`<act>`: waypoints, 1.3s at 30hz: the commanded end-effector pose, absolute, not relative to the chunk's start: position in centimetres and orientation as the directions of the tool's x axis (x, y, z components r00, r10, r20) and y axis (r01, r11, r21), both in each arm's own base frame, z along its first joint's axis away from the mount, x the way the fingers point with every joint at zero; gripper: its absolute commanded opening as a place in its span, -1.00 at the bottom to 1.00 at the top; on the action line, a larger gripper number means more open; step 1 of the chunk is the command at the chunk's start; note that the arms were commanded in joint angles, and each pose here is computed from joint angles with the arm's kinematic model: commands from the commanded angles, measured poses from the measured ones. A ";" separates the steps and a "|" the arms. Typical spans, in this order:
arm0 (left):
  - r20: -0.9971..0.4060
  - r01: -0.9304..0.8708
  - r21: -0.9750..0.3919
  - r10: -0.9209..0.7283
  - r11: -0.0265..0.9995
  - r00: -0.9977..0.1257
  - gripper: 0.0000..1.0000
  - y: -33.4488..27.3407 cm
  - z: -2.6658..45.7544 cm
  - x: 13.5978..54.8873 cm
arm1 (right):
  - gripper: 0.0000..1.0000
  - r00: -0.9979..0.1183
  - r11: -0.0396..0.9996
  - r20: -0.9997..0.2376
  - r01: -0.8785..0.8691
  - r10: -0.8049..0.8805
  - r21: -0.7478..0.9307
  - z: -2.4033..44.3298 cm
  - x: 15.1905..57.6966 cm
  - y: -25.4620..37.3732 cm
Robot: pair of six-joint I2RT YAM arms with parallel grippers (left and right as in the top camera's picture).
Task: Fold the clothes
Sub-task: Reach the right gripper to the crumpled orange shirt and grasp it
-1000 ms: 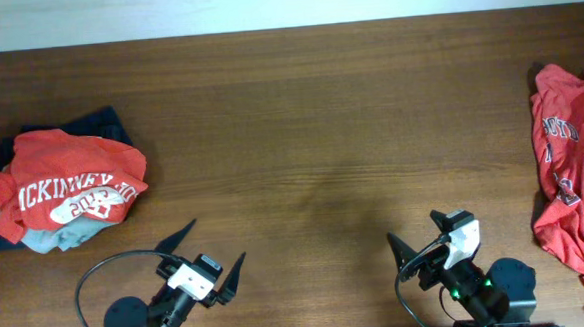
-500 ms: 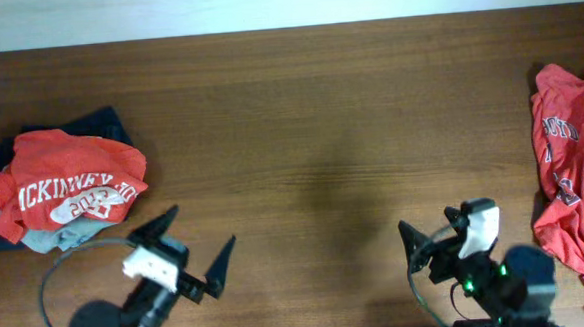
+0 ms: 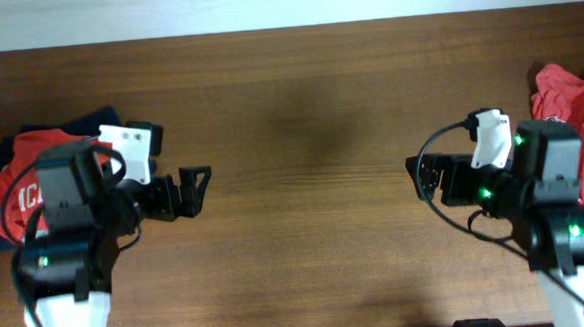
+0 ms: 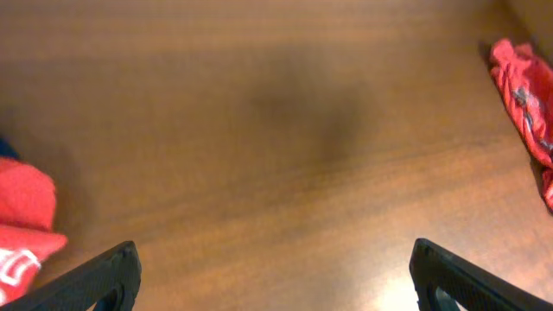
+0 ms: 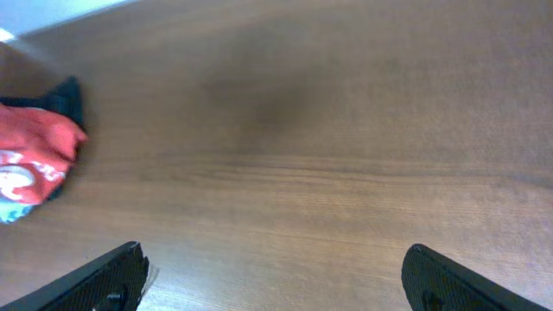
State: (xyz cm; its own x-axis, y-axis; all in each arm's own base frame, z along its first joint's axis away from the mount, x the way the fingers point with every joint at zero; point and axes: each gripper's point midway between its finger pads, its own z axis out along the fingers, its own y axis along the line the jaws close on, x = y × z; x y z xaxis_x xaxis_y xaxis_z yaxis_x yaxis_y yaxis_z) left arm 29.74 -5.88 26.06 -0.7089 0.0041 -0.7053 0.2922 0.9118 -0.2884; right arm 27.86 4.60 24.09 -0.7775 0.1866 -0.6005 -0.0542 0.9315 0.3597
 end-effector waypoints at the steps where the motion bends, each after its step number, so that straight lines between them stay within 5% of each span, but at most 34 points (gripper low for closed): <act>1: -0.610 0.251 -0.347 -0.014 0.904 -0.792 0.98 -6.1 23.5 30.4 | 0.97 -0.759 0.941 -0.557 0.270 0.337 0.202 23.0 28.9 -1.6; 8: -0.408 0.163 -0.400 -0.017 0.902 -0.913 0.98 -6.0 18.3 30.1 | 0.97 -0.545 0.602 -0.314 0.789 0.777 0.120 17.5 26.4 -15.3; 14: -0.368 0.153 -0.406 -0.007 0.901 -0.930 0.98 -6.0 17.1 30.0 | 0.96 -0.298 0.310 -0.142 0.948 0.944 0.068 11.2 23.1 -22.2; 18: -0.364 0.152 -0.407 -0.007 0.901 -0.931 0.98 -6.0 17.1 29.9 | 0.96 -0.266 0.275 -0.127 0.960 0.955 0.054 8.0 23.7 -24.5; 27: -0.335 0.139 -0.413 -0.008 0.900 -0.942 0.98 -6.1 16.9 29.3 | 0.93 -0.388 0.407 -0.195 0.910 0.901 0.071 4.0 27.2 -27.3; 29: -0.336 0.140 -0.413 -0.008 0.900 -0.942 0.98 -6.1 16.9 29.3 | 0.70 -0.389 0.406 -0.178 0.911 0.904 0.070 3.2 27.2 -27.1; 33: -0.336 0.139 -0.413 -0.008 0.900 -0.942 0.98 -6.1 16.9 29.3 | -0.42 -0.433 0.446 -0.150 0.892 0.889 0.074 2.4 28.2 -25.4; 37: -0.338 0.140 -0.412 -0.008 0.900 -0.941 0.98 -6.0 17.0 29.3 | -0.92 -0.532 0.547 -0.139 0.829 0.835 0.118 2.6 31.4 -21.4; 39: -0.348 0.145 -0.411 -0.008 0.900 -0.937 0.98 -6.0 17.4 29.5 | -0.92 -0.587 0.601 -0.128 0.780 0.799 0.173 2.9 33.4 -18.7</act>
State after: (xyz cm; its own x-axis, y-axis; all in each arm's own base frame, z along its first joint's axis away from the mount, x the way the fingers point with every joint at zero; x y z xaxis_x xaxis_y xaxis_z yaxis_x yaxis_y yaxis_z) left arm 29.12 -5.91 16.67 -0.9442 -0.0165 -0.3290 0.1278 0.9022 -0.4120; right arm 30.10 -23.11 2.82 -0.4993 0.8523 -0.1557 0.8533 0.5149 0.0824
